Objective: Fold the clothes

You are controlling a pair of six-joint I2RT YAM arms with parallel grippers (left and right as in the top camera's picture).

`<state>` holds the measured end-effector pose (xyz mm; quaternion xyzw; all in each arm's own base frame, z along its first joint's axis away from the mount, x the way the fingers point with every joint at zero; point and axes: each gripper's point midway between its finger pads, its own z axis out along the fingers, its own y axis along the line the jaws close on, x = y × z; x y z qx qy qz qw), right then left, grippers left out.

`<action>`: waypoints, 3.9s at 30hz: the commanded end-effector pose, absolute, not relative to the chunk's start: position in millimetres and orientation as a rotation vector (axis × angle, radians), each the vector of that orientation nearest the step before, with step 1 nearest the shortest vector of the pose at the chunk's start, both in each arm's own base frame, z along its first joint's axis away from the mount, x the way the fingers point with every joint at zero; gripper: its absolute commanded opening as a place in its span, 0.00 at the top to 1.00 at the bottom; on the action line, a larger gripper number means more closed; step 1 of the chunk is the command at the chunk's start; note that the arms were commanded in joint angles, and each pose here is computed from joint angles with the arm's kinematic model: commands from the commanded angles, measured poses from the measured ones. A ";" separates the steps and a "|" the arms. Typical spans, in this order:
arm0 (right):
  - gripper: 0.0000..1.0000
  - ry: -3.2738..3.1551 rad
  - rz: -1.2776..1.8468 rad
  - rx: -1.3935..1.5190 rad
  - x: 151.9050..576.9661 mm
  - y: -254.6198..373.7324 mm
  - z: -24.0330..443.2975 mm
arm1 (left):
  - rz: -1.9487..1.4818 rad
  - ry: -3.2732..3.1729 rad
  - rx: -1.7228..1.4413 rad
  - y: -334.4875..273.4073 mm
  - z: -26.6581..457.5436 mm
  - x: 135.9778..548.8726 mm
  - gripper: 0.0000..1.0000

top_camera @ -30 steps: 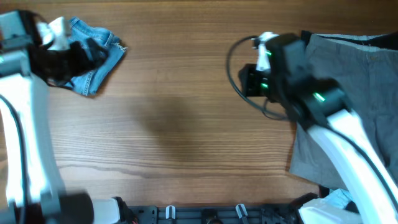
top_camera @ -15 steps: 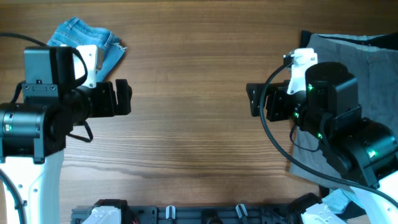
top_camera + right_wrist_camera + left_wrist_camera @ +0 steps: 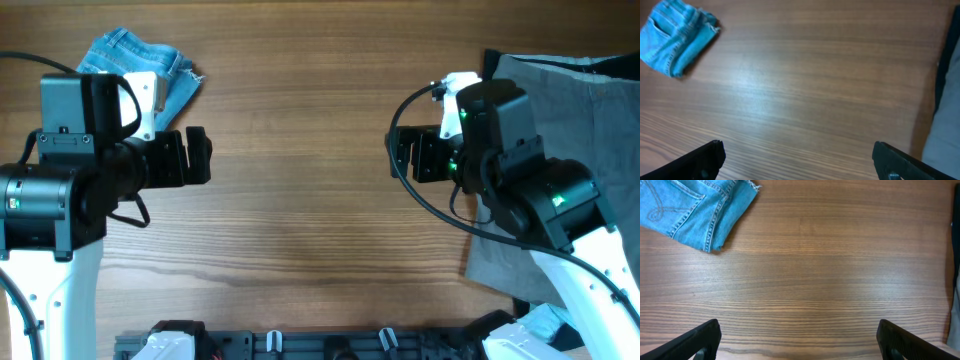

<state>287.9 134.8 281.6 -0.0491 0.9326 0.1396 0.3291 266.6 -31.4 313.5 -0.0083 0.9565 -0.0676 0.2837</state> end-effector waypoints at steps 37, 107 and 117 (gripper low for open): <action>0.00 1.630 0.287 0.051 235.0 27.3 191.7 | -0.164 2.559 -0.032 -29.5 313.9 267.1 0.00; 0.00 1.634 0.365 0.143 241.0 26.6 173.3 | -0.278 1.736 0.107 -51.8 212.4 232.6 0.00; 0.00 1.634 0.365 0.143 241.0 26.6 173.3 | -0.271 1.667 0.098 -48.6 181.5 231.2 0.00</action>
